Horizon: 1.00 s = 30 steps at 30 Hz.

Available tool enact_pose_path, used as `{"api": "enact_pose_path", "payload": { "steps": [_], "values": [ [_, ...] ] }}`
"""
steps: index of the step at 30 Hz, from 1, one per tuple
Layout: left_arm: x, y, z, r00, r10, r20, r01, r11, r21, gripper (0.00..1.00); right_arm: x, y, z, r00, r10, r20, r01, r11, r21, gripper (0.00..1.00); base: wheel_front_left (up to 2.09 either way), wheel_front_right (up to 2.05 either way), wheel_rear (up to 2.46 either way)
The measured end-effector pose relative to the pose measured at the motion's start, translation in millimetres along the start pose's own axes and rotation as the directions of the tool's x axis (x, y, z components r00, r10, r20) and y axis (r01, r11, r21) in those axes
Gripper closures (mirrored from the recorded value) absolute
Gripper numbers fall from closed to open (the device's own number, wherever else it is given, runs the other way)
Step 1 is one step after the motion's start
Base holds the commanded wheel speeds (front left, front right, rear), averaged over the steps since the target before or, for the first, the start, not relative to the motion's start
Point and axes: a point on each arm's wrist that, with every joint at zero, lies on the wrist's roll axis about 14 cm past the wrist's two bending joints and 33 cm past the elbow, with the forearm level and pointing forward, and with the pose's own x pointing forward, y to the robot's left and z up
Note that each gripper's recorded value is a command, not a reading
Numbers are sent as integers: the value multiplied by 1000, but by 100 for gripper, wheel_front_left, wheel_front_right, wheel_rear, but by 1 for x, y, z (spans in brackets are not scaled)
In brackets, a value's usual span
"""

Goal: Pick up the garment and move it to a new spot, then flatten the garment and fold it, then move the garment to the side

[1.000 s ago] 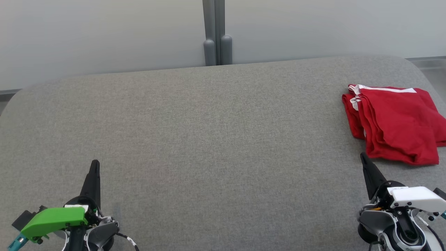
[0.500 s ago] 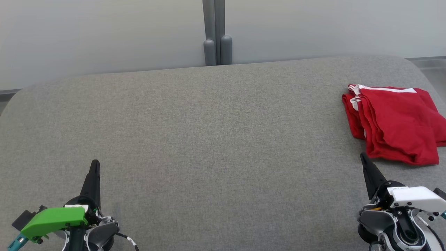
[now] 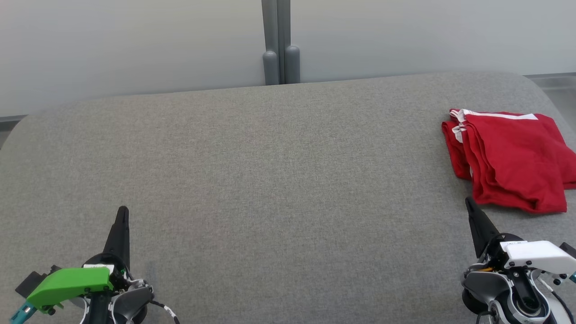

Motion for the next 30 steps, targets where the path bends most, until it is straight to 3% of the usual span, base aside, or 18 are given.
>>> {"api": "enact_pose_path", "payload": {
  "steps": [30],
  "values": [
    [0, 0, 0, 1000, 0, 0, 0, 1000, 0, 100, 0, 0, 0, 1000, 0, 0, 0, 1000, 0, 100, 0, 0, 0]
  ]
}}
